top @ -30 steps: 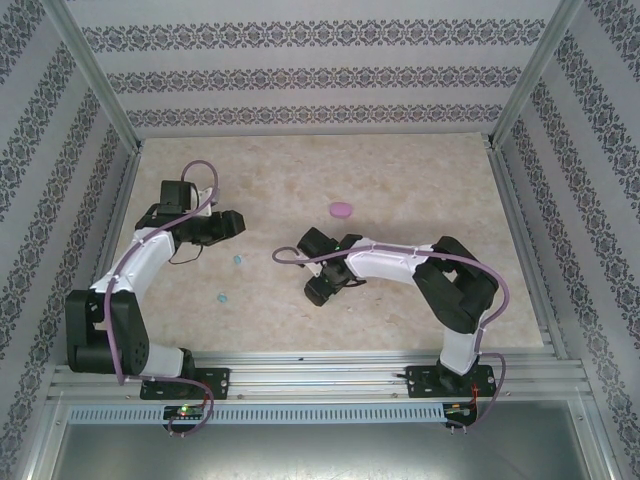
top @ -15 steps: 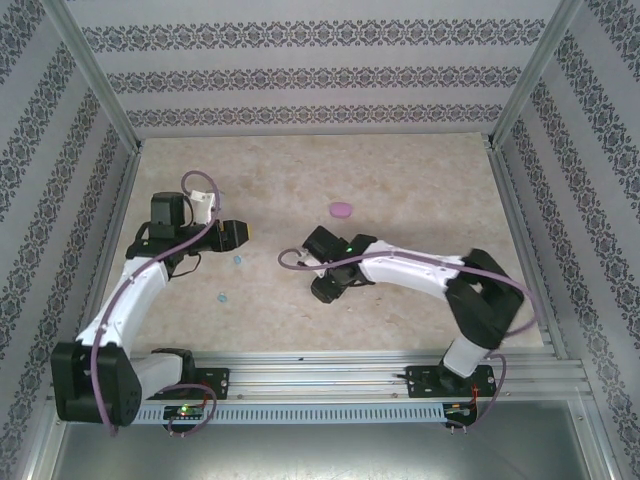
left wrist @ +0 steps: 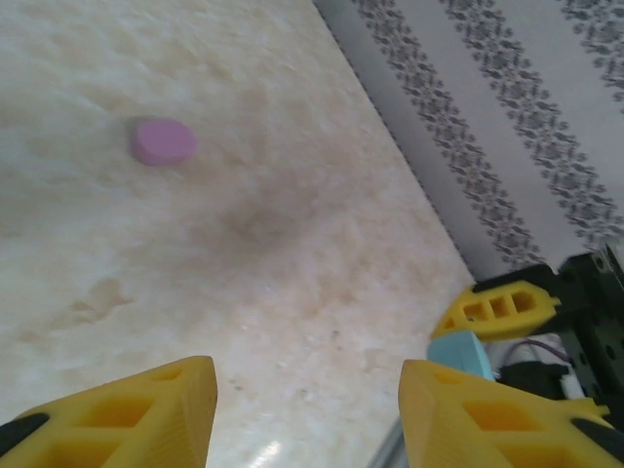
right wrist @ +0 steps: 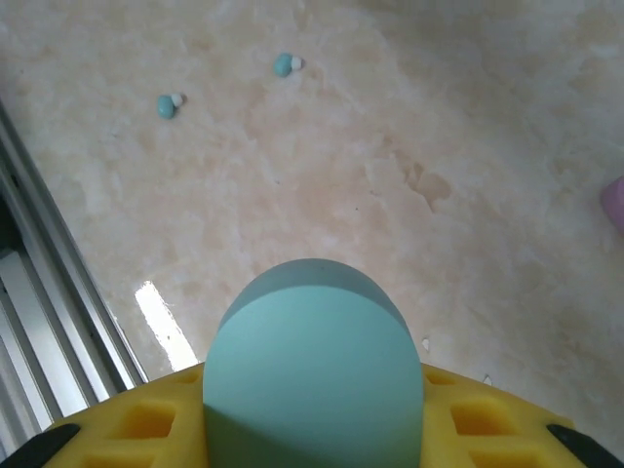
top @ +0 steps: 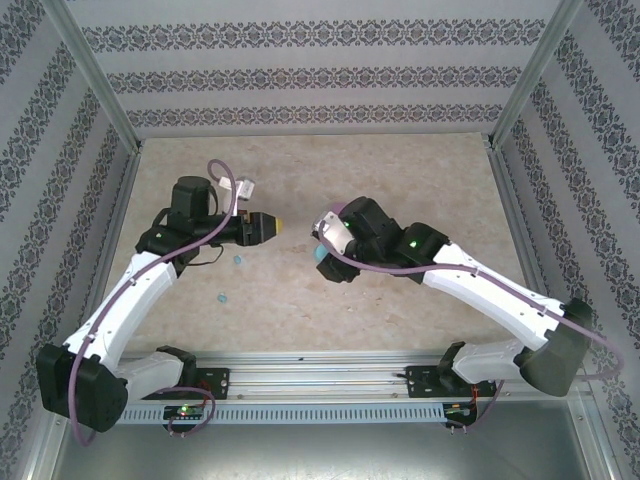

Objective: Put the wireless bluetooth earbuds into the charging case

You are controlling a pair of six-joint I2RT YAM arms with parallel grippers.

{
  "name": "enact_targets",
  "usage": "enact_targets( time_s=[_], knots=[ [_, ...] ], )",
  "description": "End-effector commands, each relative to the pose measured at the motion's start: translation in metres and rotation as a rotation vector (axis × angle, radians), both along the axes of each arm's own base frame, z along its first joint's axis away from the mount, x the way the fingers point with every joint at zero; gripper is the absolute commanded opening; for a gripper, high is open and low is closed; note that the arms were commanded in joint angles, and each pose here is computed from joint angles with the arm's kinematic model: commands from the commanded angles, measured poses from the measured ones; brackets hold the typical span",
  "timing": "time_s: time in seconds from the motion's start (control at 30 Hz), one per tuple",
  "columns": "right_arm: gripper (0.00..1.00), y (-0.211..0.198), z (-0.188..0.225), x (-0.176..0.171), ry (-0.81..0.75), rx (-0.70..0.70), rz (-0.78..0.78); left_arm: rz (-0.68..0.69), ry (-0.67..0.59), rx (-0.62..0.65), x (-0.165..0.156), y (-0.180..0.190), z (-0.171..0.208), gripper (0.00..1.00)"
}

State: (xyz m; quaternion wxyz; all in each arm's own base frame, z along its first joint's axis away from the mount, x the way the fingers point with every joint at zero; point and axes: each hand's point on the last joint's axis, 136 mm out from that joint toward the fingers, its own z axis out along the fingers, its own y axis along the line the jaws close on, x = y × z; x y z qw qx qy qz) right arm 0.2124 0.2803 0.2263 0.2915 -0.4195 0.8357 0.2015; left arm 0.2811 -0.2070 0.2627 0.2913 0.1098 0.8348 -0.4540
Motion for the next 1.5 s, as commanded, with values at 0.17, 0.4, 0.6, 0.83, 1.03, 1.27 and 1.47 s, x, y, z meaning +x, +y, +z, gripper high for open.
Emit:
enact_targets(
  time_s=[0.17, 0.4, 0.6, 0.83, 1.03, 1.27, 1.47],
  knots=[
    [0.31, 0.0, 0.019, -0.002, 0.001, 0.063, -0.008, -0.13, 0.233, -0.11, -0.034, -0.056, 0.003, 0.52],
    [0.31, 0.001, 0.018, 0.001, 0.01, 0.062, -0.012, -0.195, 0.24, -0.18, -0.041, -0.085, 0.012, 0.52],
    [0.31, 0.005, 0.023, 0.001, 0.009, 0.092, -0.009, -0.209, 0.272, -0.164, -0.042, -0.093, -0.001, 0.51],
    [0.32, 0.0, 0.018, 0.007, 0.026, 0.094, -0.036, -0.223, 0.288, -0.191, -0.04, -0.099, -0.002, 0.3],
    [0.56, -0.009, 0.024, 0.016, 0.029, 0.115, -0.108, -0.199, 0.294, -0.201, -0.034, -0.099, 0.0, 0.17],
    [0.7, -0.022, 0.056, 0.018, 0.091, 0.276, -0.262, -0.053, 0.275, -0.275, -0.003, -0.073, 0.006, 0.14],
    [0.75, -0.051, 0.067, 0.033, 0.232, 0.529, -0.568, 0.04, 0.237, -0.353, 0.018, -0.052, 0.025, 0.14]
  ],
)
